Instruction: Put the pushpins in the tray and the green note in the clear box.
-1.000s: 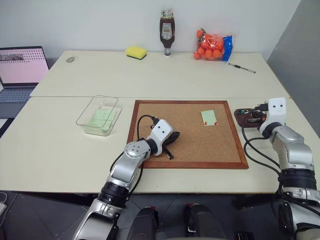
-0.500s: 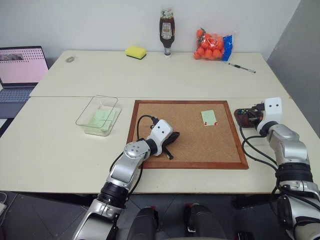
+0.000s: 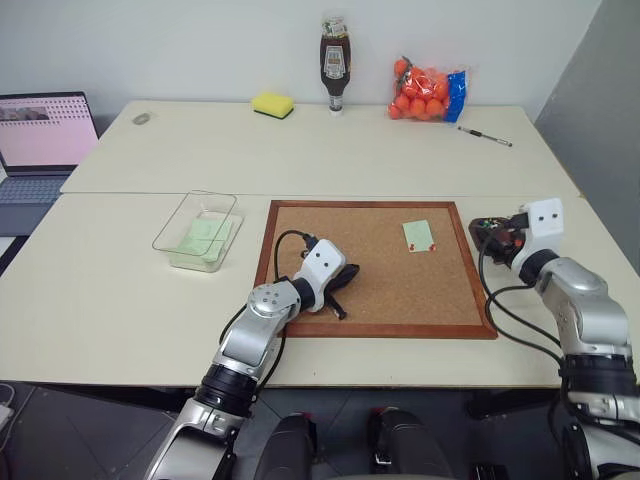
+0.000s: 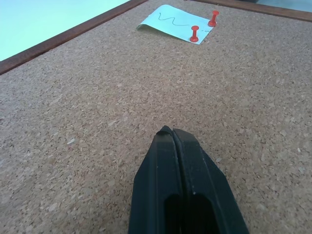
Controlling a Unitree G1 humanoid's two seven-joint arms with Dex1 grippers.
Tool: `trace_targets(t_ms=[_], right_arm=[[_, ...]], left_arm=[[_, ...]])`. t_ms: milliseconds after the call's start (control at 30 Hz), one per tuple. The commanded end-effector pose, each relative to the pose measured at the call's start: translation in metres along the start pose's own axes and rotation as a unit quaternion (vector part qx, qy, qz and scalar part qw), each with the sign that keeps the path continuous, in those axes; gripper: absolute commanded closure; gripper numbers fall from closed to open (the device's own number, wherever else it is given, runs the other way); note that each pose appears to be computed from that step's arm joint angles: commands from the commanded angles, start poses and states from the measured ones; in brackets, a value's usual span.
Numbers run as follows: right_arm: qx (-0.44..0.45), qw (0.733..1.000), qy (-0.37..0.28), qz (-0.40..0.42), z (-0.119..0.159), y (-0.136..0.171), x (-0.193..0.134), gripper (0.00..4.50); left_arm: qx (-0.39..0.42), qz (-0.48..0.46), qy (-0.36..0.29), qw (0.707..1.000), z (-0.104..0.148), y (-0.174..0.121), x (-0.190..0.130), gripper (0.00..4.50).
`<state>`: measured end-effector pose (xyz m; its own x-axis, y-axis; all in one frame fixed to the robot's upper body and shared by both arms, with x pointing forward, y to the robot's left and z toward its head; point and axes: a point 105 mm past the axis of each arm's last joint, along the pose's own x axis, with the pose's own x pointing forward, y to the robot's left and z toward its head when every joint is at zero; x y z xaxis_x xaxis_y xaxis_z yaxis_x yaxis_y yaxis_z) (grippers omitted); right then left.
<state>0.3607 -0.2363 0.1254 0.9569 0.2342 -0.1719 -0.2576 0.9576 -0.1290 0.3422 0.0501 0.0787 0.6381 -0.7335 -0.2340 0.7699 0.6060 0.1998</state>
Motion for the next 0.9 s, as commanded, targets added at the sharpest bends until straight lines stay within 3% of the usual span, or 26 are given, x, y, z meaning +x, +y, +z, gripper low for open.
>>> trace_targets(t_ms=[33, 233, 633, 667, 900], right_arm=[[-0.011, 0.999, -0.018, 0.044, 0.008, 0.033, 0.002, 1.39], [-0.002, 0.998, -0.023, 0.055, 0.006, 0.060, 0.022, 1.39], [-0.013, 0.999, -0.015, 0.047, -0.002, 0.055, 0.032, 1.39], [-0.013, 0.999, -0.015, 0.047, -0.003, 0.055, 0.032, 1.75], [-0.003, 0.999, -0.011, 0.051, -0.006, 0.056, 0.032, 3.06]], left_arm=[[0.006, -0.002, 0.003, 1.000, -0.001, -0.002, -0.001, 4.50], [0.007, -0.001, 0.004, 1.000, -0.001, -0.001, -0.001, 4.50], [0.010, 0.000, 0.004, 1.000, -0.001, -0.001, -0.002, 4.50], [0.009, -0.001, 0.005, 1.000, -0.001, -0.001, -0.002, 4.50], [0.009, -0.003, 0.005, 1.000, -0.002, -0.002, -0.002, 4.50]])
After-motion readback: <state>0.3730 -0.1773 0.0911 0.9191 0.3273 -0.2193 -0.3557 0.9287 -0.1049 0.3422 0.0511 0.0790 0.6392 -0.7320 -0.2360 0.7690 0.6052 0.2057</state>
